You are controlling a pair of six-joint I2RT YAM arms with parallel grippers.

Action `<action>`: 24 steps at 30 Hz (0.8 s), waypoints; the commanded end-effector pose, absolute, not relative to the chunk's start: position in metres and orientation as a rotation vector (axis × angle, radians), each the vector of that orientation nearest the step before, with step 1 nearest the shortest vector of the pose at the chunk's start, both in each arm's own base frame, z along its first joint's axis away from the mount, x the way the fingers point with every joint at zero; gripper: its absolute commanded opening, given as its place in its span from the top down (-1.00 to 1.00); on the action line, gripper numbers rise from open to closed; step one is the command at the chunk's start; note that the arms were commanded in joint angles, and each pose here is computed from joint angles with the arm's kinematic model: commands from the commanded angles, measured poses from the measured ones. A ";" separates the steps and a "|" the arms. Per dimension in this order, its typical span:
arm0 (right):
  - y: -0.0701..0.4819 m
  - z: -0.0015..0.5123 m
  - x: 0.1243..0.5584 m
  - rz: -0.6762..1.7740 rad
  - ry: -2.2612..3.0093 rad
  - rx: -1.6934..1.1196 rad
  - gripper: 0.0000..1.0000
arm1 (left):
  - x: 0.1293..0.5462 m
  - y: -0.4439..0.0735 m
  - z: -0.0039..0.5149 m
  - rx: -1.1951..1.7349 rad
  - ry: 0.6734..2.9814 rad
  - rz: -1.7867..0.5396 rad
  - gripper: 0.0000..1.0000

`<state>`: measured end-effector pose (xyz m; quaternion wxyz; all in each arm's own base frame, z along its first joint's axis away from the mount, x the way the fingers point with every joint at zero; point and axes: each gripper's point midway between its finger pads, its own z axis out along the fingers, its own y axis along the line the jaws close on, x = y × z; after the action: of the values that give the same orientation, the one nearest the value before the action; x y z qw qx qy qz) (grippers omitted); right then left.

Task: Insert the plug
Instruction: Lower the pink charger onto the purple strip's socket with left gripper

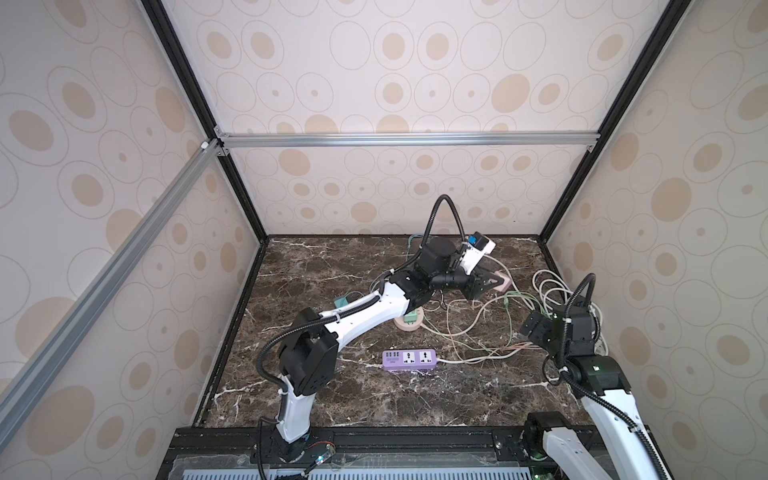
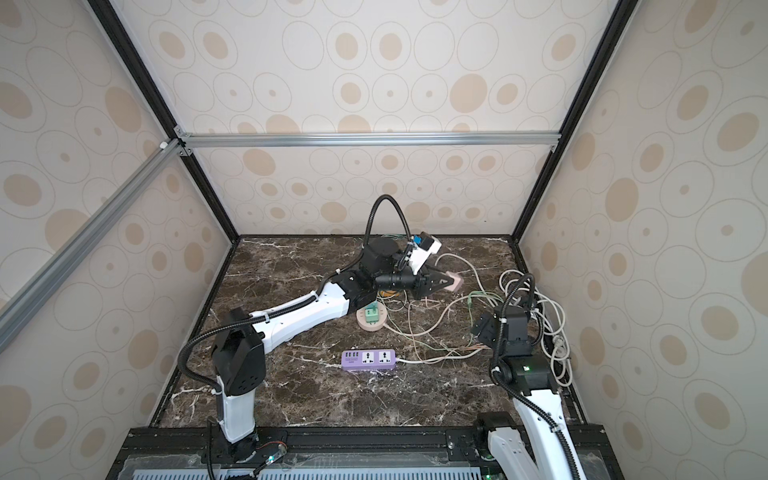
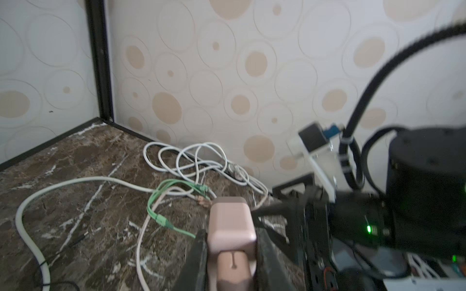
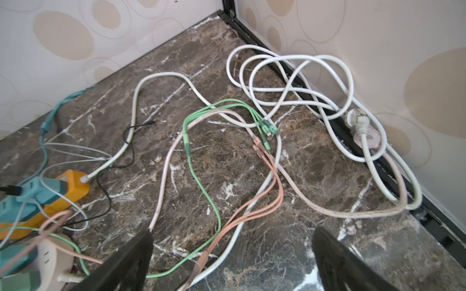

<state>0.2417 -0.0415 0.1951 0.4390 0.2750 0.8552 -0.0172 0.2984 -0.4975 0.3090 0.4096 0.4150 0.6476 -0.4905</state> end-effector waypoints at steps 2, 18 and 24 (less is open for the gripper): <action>-0.023 0.201 0.258 0.089 2.111 0.606 -0.98 | 0.273 -0.475 0.297 1.274 1.529 -1.113 1.00; -0.009 0.185 0.265 0.153 2.184 0.562 -0.98 | 0.237 -0.407 0.180 1.796 1.645 -0.735 1.00; -0.006 0.183 0.267 0.164 2.203 0.542 -0.98 | 0.241 -0.388 0.166 1.870 1.696 -0.582 1.00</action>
<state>0.2669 -0.0075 0.1862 0.4244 0.2224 0.8755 0.0631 0.2380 -0.3998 0.1631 0.2761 0.6641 0.6451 -0.2579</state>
